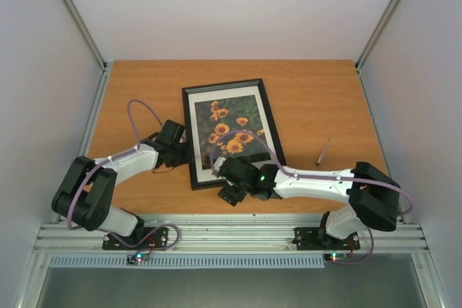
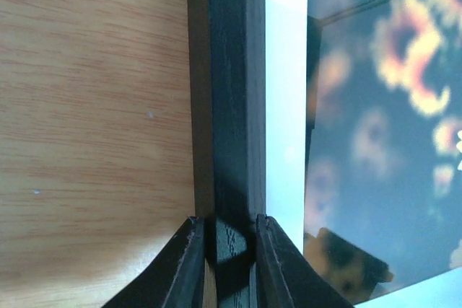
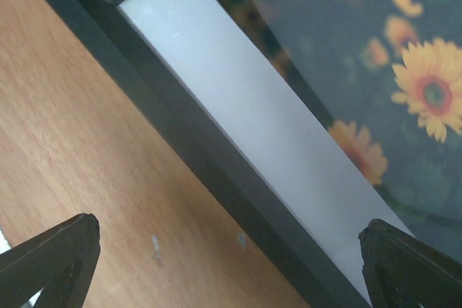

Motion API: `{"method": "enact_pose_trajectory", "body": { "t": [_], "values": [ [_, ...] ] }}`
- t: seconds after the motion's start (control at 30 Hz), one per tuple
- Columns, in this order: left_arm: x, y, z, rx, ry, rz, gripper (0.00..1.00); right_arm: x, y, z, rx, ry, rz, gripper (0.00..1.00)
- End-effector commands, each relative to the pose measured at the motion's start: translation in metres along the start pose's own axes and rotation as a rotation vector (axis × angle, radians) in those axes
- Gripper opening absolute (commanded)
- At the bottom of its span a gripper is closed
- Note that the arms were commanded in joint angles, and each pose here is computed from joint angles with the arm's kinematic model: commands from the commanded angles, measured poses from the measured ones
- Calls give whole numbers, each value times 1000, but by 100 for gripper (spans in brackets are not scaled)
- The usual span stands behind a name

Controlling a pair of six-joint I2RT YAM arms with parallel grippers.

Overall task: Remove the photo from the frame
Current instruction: Move the photo frame to the center of the board, then turn over the photo frame at the center of the board.

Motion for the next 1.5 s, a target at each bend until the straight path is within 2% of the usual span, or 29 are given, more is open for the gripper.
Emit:
{"method": "enact_pose_trajectory", "body": {
  "t": [0.0,0.4,0.43,0.5,0.63,0.97,1.27,1.47],
  "values": [
    [-7,11,-14,123,-19,-102,0,-8,-8,25,130,161,-97,98],
    [5,17,-10,145,11,-127,0,11,-42,64,270,339,-158,99],
    [7,16,-8,124,16,-123,6,11,-41,64,271,332,-157,98],
    [10,15,-4,88,18,-109,29,14,-34,61,243,299,-163,98],
    [12,14,-1,38,7,-75,35,16,-15,53,209,240,-205,99],
    [8,-2,-9,11,-20,1,37,25,-15,46,229,229,-219,99],
    [5,-16,-21,-87,-66,91,37,28,-17,44,230,208,-235,99],
    [10,-19,-20,-144,-68,122,31,29,-17,44,230,229,-230,98]
  ]
}}
Point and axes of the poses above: each gripper's point midway between its finger pads, its own y axis back along the fingers, its own z axis along the line the jaws close on, x = y × z, the point moved 10 cm from there along y, back along the fingers, and after that the axes turned 15 degrees about -y, right-handed, at the moved point
